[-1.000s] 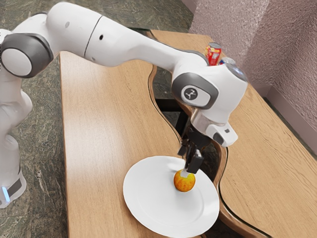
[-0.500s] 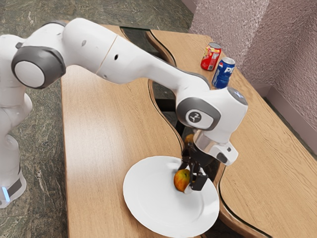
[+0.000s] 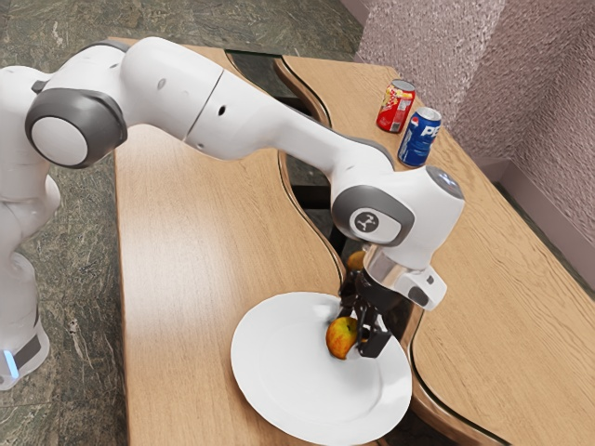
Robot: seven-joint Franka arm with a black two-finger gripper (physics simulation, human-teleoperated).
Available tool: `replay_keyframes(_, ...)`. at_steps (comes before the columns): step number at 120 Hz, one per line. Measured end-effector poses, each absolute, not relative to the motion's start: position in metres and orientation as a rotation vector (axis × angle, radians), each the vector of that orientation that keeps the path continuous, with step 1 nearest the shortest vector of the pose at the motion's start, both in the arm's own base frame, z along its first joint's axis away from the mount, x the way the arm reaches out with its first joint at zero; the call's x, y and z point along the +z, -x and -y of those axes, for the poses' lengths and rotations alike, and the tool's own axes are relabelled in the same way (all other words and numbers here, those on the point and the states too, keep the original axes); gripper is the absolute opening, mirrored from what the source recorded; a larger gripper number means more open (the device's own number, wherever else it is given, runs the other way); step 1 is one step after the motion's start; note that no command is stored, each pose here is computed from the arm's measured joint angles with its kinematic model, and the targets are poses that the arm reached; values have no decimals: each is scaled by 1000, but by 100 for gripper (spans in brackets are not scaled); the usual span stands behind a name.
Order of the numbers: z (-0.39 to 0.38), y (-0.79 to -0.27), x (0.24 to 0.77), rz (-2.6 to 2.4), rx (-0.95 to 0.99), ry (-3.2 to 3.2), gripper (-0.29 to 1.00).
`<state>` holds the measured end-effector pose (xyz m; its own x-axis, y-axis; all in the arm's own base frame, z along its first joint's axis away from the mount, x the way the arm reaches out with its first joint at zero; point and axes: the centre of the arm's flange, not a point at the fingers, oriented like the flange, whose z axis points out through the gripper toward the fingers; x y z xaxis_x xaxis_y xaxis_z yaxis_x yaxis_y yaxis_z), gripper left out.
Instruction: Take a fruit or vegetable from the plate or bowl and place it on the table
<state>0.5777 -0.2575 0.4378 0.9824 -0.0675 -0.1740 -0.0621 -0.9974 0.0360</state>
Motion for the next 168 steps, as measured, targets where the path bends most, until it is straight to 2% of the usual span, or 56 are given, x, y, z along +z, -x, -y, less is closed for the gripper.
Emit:
replay_keyframes(22,257,-578,438,92,-275,-3103,36)
replay_keyframes(31,254,-579,441,85,-269,-3108,32)
replay_keyframes(45,211,-592,462,-29,-228,-3122,18)
replay_keyframes(56,174,-602,494,-122,-167,-3126,14)
replay_keyframes(63,154,-606,526,-170,-104,-3121,27)
replay_keyframes(73,93,-609,556,-317,-71,-3108,34)
replay_keyframes(86,39,-607,566,-448,-95,-3095,34)
replay_keyframes(141,12,-567,566,-485,-263,-3030,34)
replay_keyframes(159,-32,-558,573,-606,-256,-3000,34)
replay_keyframes(168,-41,-557,570,-640,-267,-2995,42)
